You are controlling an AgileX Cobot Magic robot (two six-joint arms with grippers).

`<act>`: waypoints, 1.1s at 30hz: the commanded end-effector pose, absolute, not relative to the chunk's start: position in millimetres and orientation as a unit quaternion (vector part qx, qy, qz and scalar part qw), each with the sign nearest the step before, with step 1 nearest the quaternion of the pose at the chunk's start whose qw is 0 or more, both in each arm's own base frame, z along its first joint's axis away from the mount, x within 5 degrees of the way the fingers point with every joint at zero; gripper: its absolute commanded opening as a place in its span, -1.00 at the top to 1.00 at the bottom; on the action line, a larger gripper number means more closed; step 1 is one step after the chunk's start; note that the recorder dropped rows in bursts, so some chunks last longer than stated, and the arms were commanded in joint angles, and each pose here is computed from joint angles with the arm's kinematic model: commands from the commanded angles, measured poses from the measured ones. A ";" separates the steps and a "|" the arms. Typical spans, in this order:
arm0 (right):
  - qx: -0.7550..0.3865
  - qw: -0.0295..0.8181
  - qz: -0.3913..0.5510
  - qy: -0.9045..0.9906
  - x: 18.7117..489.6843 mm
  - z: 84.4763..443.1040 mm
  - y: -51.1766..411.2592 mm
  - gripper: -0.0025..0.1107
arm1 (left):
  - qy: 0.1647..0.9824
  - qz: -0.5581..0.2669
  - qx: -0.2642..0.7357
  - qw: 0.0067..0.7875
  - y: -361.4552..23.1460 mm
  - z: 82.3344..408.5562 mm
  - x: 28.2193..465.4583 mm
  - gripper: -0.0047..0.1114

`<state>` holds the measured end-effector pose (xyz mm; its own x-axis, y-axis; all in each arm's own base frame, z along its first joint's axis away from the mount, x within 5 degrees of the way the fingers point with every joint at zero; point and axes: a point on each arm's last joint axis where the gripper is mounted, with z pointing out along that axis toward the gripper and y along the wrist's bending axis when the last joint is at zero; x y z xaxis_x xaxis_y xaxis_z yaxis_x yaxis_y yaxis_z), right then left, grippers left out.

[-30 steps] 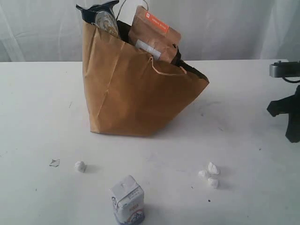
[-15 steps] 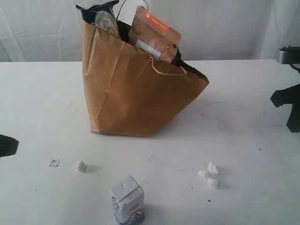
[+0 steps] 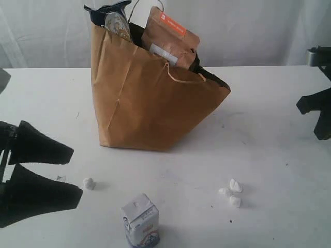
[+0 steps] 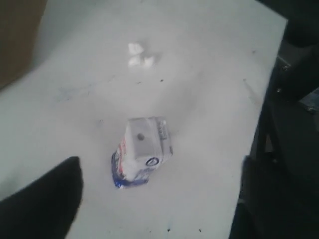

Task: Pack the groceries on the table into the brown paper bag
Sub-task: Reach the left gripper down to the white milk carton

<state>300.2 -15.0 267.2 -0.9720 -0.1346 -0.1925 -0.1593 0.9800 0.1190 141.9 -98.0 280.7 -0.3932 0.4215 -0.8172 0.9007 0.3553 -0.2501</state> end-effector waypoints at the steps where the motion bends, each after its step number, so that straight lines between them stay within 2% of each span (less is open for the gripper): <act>1: -0.076 0.107 0.065 0.989 300.6 269.0 -15.0 0.96 | 0.727 -0.375 0.451 0.358 -101.6 278.6 145.5 -0.89; 4: -0.075 0.115 0.064 0.988 302.0 269.3 -15.1 0.96 | 0.701 -0.401 0.456 0.375 -107.9 267.8 145.7 -0.89; 6: -0.075 0.118 0.063 0.988 302.6 269.4 -15.2 0.96 | 0.664 -0.406 0.501 0.378 -114.0 254.6 137.5 -0.89; 9: -0.074 0.122 0.062 0.988 303.3 269.5 -15.4 0.96 | 0.643 -0.362 0.556 0.382 -118.6 232.8 128.9 -0.89; 10: -0.074 0.123 0.062 0.988 303.5 269.6 -15.4 0.96 | 0.646 -0.340 0.557 0.396 -123.0 224.9 127.1 -0.89; 13: -0.074 0.123 0.062 0.988 303.5 269.6 -15.4 0.96 | 0.639 -0.335 0.518 0.459 -138.0 229.0 128.8 -0.89; 14: -0.074 0.123 0.062 0.988 303.5 269.6 -15.4 0.96 | 0.653 -0.302 0.510 0.472 -143.0 223.3 131.7 -0.89; 16: -0.074 0.124 0.063 0.988 303.7 269.7 -15.2 0.96 | 0.687 -0.248 0.526 0.435 -149.5 205.9 132.7 -0.89; 19: -0.074 0.124 0.063 0.988 303.7 269.7 -15.2 0.96 | 0.689 -0.265 0.558 0.380 -165.1 185.9 125.1 -0.89; 22: -0.070 0.122 0.064 0.988 303.3 269.6 -15.1 0.96 | 0.722 -0.253 0.543 0.347 -167.2 171.9 130.5 -0.89; 33: -0.065 0.124 0.073 0.987 303.6 269.9 -13.6 0.96 | 0.732 -0.270 0.526 0.339 -193.9 173.7 157.7 -0.89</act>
